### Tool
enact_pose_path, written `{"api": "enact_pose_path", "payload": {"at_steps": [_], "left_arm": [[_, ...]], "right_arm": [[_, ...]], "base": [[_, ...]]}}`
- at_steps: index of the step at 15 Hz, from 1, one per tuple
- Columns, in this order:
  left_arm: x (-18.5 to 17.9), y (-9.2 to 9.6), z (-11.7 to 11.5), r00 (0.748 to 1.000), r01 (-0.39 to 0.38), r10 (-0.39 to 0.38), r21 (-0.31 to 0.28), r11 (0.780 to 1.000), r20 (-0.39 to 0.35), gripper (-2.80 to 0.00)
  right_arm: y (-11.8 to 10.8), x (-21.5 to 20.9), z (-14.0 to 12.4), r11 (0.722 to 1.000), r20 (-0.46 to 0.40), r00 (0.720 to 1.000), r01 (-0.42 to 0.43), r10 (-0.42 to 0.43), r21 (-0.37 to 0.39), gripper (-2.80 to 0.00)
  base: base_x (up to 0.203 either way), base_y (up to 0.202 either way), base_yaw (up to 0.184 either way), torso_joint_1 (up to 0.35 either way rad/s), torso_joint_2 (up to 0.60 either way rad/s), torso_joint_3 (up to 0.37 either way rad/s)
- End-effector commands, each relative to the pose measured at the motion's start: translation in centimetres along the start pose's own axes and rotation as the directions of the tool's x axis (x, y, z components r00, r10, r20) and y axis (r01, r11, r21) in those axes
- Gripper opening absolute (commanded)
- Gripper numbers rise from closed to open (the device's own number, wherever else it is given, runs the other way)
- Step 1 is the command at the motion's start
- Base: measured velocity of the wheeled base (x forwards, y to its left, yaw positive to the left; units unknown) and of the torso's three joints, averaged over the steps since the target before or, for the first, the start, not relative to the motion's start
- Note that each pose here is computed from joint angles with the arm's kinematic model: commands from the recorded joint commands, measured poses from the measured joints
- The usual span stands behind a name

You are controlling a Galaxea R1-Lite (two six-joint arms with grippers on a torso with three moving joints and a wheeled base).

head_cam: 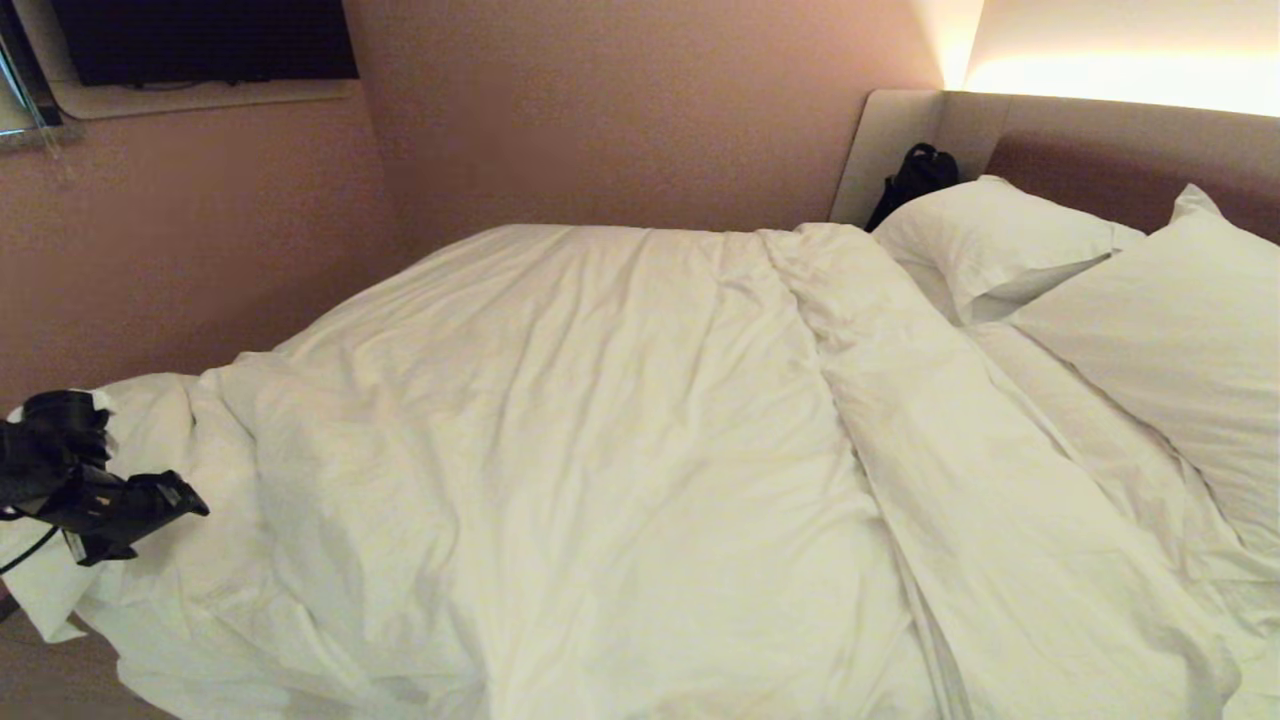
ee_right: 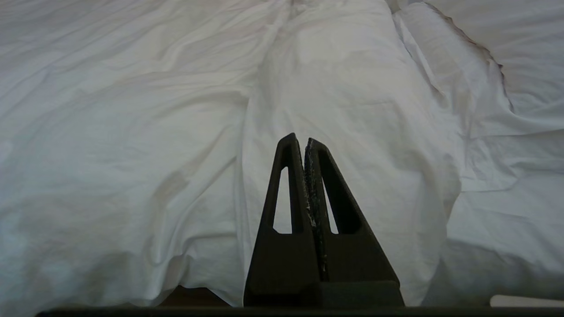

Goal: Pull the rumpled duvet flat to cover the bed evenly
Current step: Flatten the corners of the folded blanket

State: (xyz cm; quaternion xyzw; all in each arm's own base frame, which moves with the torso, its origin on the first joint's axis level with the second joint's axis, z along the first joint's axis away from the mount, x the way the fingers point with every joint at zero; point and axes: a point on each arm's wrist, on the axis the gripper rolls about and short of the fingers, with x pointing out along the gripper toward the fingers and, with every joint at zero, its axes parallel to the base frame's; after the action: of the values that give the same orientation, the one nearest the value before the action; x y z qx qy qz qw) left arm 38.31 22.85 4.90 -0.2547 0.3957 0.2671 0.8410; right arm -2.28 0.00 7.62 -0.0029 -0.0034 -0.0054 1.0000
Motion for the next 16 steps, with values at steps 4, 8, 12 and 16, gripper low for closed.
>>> {"api": "enact_pose_path", "payload": {"at_steps": [4, 8, 12, 16], "left_arm": [[2.1, 0.4, -0.5, 0.999, -0.034, 0.034, -0.006, 0.999, -0.022, 0.00], [4.1, 0.8, -1.0, 0.994, -0.102, 0.102, -0.006, 0.995, -0.029, 0.00], [4.9, 1.0, -1.5, 0.992, -0.123, 0.123, 0.000, 0.992, -0.041, 0.00], [5.4, 1.1, -1.6, 0.990, -0.132, 0.132, 0.005, 0.991, -0.045, 0.00]], "right_arm": [[0.0, 0.0, 0.0, 1.000, 0.001, 1.000, 0.000, 0.000, 0.000, -2.80], [0.0, 0.0, 0.0, 1.000, 0.001, 1.000, 0.000, 0.000, 0.000, -2.80], [0.0, 0.0, 0.0, 1.000, 0.001, 1.000, 0.000, 0.000, 0.000, -2.80], [0.0, 0.0, 0.0, 1.000, 0.001, 1.000, 0.000, 0.000, 0.000, -2.80]], "base": [[0.000, 0.000, 0.000, 0.000, 0.00, 0.000], [0.000, 0.000, 0.000, 0.000, 0.00, 0.000], [0.000, 0.000, 0.000, 0.000, 0.00, 0.000], [0.000, 0.000, 0.000, 0.000, 0.00, 0.000]]}}
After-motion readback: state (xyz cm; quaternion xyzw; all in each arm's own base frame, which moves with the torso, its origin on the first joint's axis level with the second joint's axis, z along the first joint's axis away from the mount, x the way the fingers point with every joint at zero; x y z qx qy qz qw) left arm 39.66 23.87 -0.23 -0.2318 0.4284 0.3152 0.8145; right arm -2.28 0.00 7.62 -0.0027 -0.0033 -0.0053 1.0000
